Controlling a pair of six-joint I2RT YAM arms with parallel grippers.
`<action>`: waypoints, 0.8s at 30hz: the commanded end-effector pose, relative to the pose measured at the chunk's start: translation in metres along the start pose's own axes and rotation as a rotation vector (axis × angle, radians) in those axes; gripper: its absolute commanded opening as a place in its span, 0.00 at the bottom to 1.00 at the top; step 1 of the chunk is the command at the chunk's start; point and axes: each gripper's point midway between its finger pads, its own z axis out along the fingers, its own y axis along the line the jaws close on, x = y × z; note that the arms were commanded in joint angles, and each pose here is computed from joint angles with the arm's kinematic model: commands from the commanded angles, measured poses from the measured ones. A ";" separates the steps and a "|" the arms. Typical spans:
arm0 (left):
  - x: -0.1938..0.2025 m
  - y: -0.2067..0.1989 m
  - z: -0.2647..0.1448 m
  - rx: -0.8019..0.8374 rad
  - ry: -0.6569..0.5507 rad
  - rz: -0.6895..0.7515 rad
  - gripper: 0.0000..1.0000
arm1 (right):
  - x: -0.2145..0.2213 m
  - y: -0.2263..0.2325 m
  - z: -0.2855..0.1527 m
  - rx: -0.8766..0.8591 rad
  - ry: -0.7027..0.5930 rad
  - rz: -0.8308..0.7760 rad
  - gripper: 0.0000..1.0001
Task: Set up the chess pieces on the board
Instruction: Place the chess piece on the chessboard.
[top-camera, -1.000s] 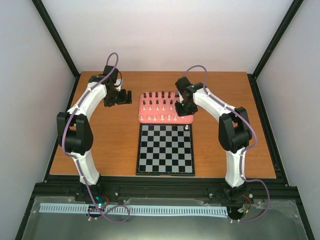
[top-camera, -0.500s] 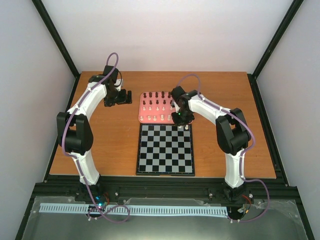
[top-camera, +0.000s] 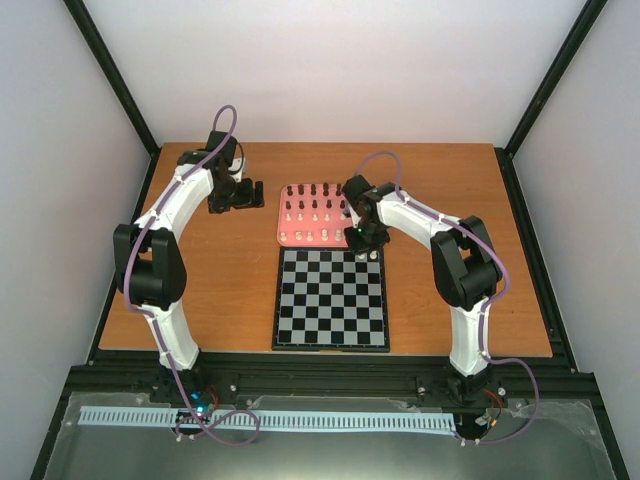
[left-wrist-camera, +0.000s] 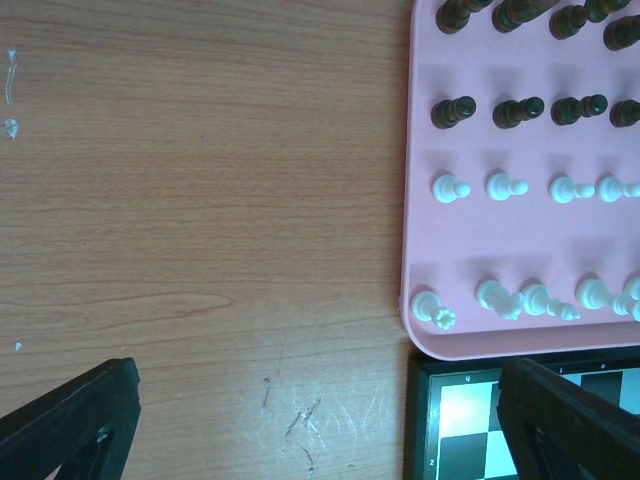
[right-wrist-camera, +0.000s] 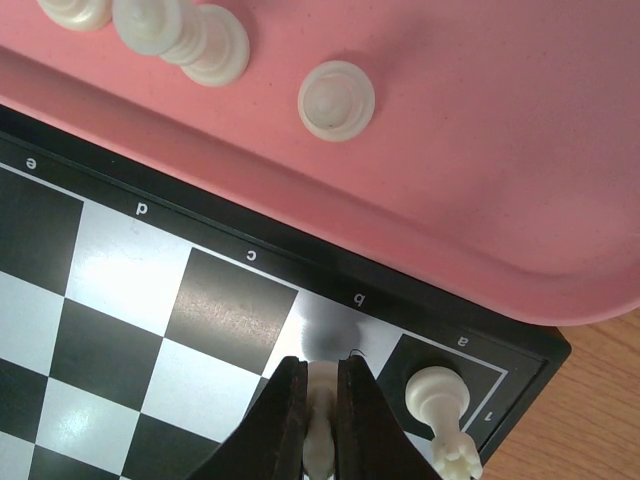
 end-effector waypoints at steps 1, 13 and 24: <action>-0.003 -0.003 -0.004 0.015 -0.009 -0.006 1.00 | -0.002 0.001 0.004 0.010 0.004 -0.008 0.03; -0.003 -0.002 -0.004 0.009 -0.009 -0.005 1.00 | -0.004 -0.002 0.009 0.026 0.011 -0.006 0.05; -0.002 -0.002 -0.003 0.008 -0.006 -0.005 1.00 | -0.006 -0.001 0.009 0.023 0.005 -0.009 0.10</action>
